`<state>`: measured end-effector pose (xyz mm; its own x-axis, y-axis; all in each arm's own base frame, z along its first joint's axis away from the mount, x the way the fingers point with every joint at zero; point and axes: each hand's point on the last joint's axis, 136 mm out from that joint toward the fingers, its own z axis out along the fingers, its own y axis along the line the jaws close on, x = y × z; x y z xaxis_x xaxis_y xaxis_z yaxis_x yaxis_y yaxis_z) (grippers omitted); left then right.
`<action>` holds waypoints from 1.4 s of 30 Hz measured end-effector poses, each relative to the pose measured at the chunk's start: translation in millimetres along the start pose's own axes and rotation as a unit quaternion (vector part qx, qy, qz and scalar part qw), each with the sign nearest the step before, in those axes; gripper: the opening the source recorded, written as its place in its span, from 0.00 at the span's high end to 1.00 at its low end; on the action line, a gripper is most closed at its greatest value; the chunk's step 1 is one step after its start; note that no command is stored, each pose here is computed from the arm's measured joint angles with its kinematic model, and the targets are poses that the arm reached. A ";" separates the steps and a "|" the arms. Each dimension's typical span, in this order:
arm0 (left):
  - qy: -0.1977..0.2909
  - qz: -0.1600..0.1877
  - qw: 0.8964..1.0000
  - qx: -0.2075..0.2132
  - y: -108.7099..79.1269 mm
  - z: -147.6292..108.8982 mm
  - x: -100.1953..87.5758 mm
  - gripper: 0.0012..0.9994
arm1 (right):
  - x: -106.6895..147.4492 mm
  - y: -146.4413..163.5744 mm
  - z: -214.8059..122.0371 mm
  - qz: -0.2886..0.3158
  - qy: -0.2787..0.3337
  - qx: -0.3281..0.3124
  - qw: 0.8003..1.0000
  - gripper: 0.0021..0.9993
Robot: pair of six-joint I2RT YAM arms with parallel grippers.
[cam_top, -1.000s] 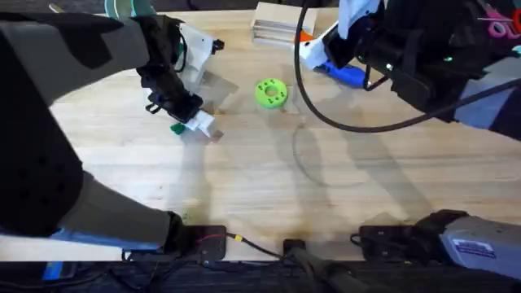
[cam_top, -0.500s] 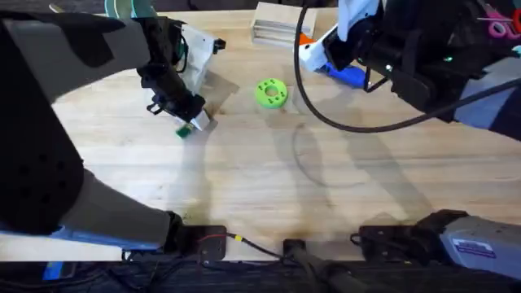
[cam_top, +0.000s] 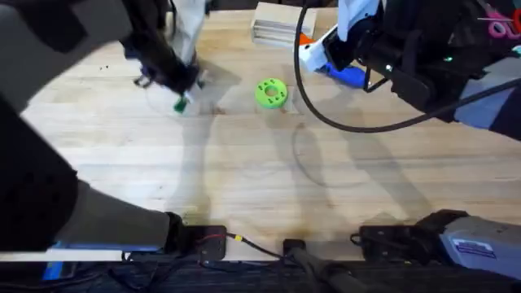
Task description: Pick up the gripper from the table and insert it into the empty holder that is missing its gripper. Then pick up a screw, insert it into the mounting hole, and use the screwdriver to tighten it. Finally, clean up the table by picking up the vegetable and placing it into the bucket.
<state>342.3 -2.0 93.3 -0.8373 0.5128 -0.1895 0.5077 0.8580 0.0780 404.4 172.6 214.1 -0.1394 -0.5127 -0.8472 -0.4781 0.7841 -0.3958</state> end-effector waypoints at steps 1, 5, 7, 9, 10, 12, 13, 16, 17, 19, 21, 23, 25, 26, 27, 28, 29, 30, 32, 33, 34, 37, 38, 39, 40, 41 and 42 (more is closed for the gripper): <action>-0.019 0.000 1.000 -0.009 5.0 -10.3 -10.3 0.98 | 0.0 0.0 0.0 0.000 0.000 0.000 1.000 0.01; -0.099 0.002 0.994 -0.049 26.2 -49.1 -52.1 0.98 | 0.0 0.0 0.0 0.000 0.000 0.000 1.000 0.00; -0.143 0.004 0.987 -0.073 38.4 -66.7 -73.9 0.98 | 0.0 0.0 0.0 0.000 0.000 0.000 1.000 0.01; -0.181 0.002 0.979 -0.095 50.8 -78.7 -90.9 0.98 | 0.0 0.0 0.0 0.000 0.000 0.000 1.000 0.01; -0.192 -0.003 0.976 -0.102 55.9 -82.1 -95.3 0.98 | 0.0 0.0 0.0 0.000 0.000 0.000 1.000 0.01; -0.219 -0.042 0.967 -0.121 79.5 -89.4 -98.2 0.98 | 0.1 0.0 0.0 0.000 0.000 0.000 1.000 0.01; -0.221 -0.056 0.966 -0.124 85.5 -89.6 -96.5 0.98 | 0.1 0.0 0.0 0.000 0.000 0.000 1.000 0.01; -0.218 -0.112 0.962 -0.124 104.3 -84.3 -85.6 0.98 | 0.1 0.0 0.0 0.000 0.000 0.000 1.000 0.00; -0.215 -0.135 0.960 -0.121 109.9 -80.6 -81.4 0.98 | 0.1 0.0 0.0 0.000 0.000 0.000 1.000 0.01; -0.207 -0.181 0.955 -0.113 118.8 -70.7 -74.3 0.98 | 0.1 0.0 0.0 0.000 0.000 0.000 1.000 0.01; -0.201 -0.224 0.948 -0.103 124.8 -60.0 -70.1 0.98 | 0.1 0.0 0.0 0.000 0.000 0.000 1.000 0.01; -0.194 -0.259 0.942 -0.091 125.5 -48.8 -68.8 0.98 | 0.1 0.0 0.0 0.000 0.000 0.000 1.000 0.00; -0.187 -0.287 0.936 -0.080 123.7 -38.9 -69.2 0.98 | 0.1 0.0 0.0 0.000 0.000 0.000 1.000 0.01; -0.184 -0.297 0.934 -0.076 122.7 -35.3 -69.5 0.98 | 0.1 0.0 0.0 0.000 0.000 0.000 1.000 0.01; -0.182 -0.306 0.932 -0.072 121.6 -32.0 -69.9 0.98 | 0.1 0.0 0.0 0.000 0.000 0.000 1.000 0.01; -0.179 -0.315 0.929 -0.068 120.5 -29.0 -70.3 0.98 | 0.1 0.0 0.0 0.000 0.000 0.000 1.000 0.00; -0.178 -0.322 0.928 -0.066 119.9 -27.6 -70.6 0.98 | 0.1 0.0 0.0 0.000 0.000 0.000 1.000 0.00; -0.178 -0.327 0.926 -0.064 119.1 -26.3 -71.0 0.98 | 0.2 0.1 0.1 0.000 0.000 0.000 1.000 0.01; -0.178 -0.335 0.923 -0.062 118.5 -26.0 -71.4 0.89 | 0.1 0.0 0.0 0.000 0.000 0.000 1.000 0.01; -0.179 -0.339 0.922 -0.061 118.5 -26.1 -71.8 0.73 | 0.1 0.0 0.0 0.000 0.000 0.000 1.000 0.01; -0.181 -0.344 0.920 -0.060 118.8 -26.4 -72.2 0.63 | 0.1 0.0 0.0 0.000 0.000 0.000 1.000 0.00; -0.179 -0.348 0.918 -0.058 118.2 -25.9 -71.6 0.44 | 0.1 0.0 0.0 0.000 0.000 0.000 1.000 0.01; -0.178 -0.350 0.918 -0.057 117.7 -25.9 -71.2 0.29 | 0.1 0.0 0.0 0.000 0.000 0.000 1.000 0.01; -0.176 -0.351 0.918 -0.056 117.0 -25.4 -70.3 0.12 | 0.1 0.0 0.0 0.000 0.000 0.000 1.000 0.01; -0.174 -0.355 0.917 -0.055 116.4 -25.0 -69.5 0.04 | 0.1 0.0 0.0 0.000 0.000 0.000 1.000 0.01; -0.173 -0.355 0.917 -0.054 115.7 -25.0 -69.3 0.01 | 0.1 0.0 0.0 0.000 0.000 0.000 1.000 0.01; -0.173 -0.354 0.917 -0.054 115.1 -25.1 -69.4 0.01 | 0.1 0.0 0.0 0.000 0.000 0.000 1.000 0.01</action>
<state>453.8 62.0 140.0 -0.8255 -0.1991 -0.5281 -0.1779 0.9798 -0.0914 404.3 172.6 214.0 -0.1397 -0.5128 -0.8471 -0.4782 0.7840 -0.3957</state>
